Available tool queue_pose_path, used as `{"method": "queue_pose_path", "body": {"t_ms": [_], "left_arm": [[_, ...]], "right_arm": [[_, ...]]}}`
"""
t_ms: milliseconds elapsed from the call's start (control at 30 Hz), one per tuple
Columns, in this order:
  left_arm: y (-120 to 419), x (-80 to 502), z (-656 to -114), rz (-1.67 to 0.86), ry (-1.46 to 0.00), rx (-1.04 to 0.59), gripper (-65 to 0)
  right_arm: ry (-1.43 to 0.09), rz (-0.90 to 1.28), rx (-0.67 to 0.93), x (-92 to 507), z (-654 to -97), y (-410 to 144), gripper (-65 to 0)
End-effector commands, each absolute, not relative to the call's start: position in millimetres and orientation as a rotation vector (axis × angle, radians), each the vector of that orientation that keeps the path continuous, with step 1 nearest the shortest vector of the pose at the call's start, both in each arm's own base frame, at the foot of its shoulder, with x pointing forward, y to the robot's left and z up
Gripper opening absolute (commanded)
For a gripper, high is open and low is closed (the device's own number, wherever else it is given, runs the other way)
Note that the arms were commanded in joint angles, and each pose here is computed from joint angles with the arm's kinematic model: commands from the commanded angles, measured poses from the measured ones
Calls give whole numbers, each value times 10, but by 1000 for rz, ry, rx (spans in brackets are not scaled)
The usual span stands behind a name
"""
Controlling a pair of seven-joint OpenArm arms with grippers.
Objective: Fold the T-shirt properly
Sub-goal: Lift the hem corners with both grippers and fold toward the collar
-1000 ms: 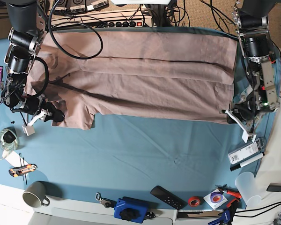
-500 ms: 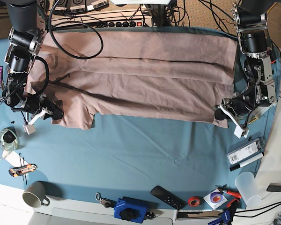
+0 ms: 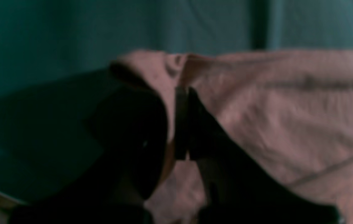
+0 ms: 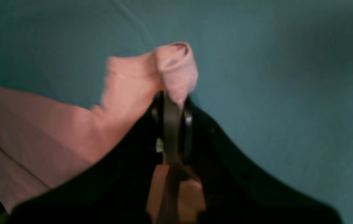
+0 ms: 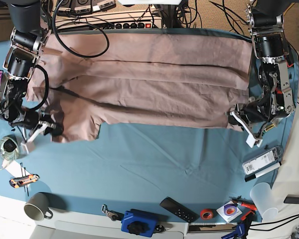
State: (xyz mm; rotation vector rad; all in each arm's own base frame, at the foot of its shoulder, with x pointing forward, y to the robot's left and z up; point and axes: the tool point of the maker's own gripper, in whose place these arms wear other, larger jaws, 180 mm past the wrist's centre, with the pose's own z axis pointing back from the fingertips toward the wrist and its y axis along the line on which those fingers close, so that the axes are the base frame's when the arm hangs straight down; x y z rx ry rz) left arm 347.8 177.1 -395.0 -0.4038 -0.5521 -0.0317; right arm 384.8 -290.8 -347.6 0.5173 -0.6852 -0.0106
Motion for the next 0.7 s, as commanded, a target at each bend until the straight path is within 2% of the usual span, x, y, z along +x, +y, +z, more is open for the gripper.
{"method": "queue_pose_path", "body": {"t_ms": [0, 267, 400, 667], "left_arm": [[1777, 3614, -3727, -47, -617, -414, -650], [1719, 3516, -3558, -116, -619, -388, -650], [1695, 3363, -3595, -135, -598, -379, -650], [1765, 3132, -3484, -141, -643, -340, -650]], "right_arm": [[-758, 10, 525, 3976, -3205, -2954, -650], [-764, 54, 626, 3865, -3001, -2828, -650], [-762, 97, 588, 3698, -2952, -2869, -650], [-883, 151, 482, 3336, -2607, -3022, -650]]}}
